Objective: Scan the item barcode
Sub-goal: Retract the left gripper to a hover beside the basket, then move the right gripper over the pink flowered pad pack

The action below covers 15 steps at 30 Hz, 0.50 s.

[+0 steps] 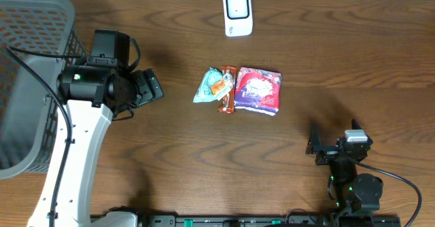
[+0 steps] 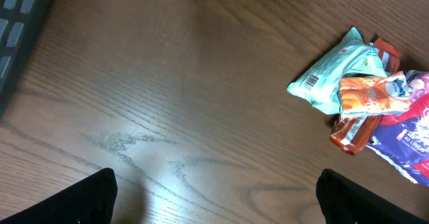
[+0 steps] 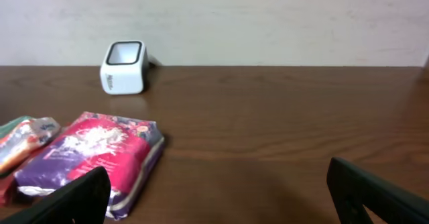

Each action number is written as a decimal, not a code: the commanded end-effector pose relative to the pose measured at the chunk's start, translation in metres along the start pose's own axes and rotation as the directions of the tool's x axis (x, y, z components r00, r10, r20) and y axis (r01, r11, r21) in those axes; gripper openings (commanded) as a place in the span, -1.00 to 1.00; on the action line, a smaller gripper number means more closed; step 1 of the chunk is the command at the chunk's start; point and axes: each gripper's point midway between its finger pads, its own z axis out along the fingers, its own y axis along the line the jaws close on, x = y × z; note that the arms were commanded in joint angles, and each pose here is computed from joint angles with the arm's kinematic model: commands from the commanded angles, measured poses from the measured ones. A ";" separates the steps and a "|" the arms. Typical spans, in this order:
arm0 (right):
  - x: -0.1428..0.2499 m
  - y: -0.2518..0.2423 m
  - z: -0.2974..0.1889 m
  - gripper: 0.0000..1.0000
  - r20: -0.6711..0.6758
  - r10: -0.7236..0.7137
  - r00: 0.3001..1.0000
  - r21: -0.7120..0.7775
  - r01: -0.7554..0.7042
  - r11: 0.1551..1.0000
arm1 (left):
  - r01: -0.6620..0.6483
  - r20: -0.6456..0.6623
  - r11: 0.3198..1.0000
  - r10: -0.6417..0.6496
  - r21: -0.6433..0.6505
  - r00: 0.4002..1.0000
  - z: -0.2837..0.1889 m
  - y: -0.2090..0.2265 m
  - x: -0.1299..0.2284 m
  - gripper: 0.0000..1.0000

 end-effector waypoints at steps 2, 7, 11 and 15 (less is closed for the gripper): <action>-0.006 0.044 -0.006 0.99 -0.057 0.314 0.948 -0.251 -0.318 0.914 | -0.001 0.000 1.000 0.001 -0.024 1.000 0.001 0.006 0.002 0.89; -0.010 0.092 -0.027 0.99 -0.311 0.546 0.778 -0.437 -0.627 0.645 | -0.001 -0.001 1.000 0.001 -0.024 1.000 0.001 0.006 0.002 0.90; -0.035 0.088 -0.027 0.98 -0.247 0.604 0.758 -0.469 -0.639 0.610 | -0.002 0.000 1.000 0.002 -0.024 1.000 0.001 0.006 0.002 0.90; -0.102 0.090 -0.051 0.99 0.016 0.588 0.808 -0.648 -0.439 0.622 | -0.001 -0.001 1.000 0.001 -0.024 1.000 0.001 0.006 0.002 0.89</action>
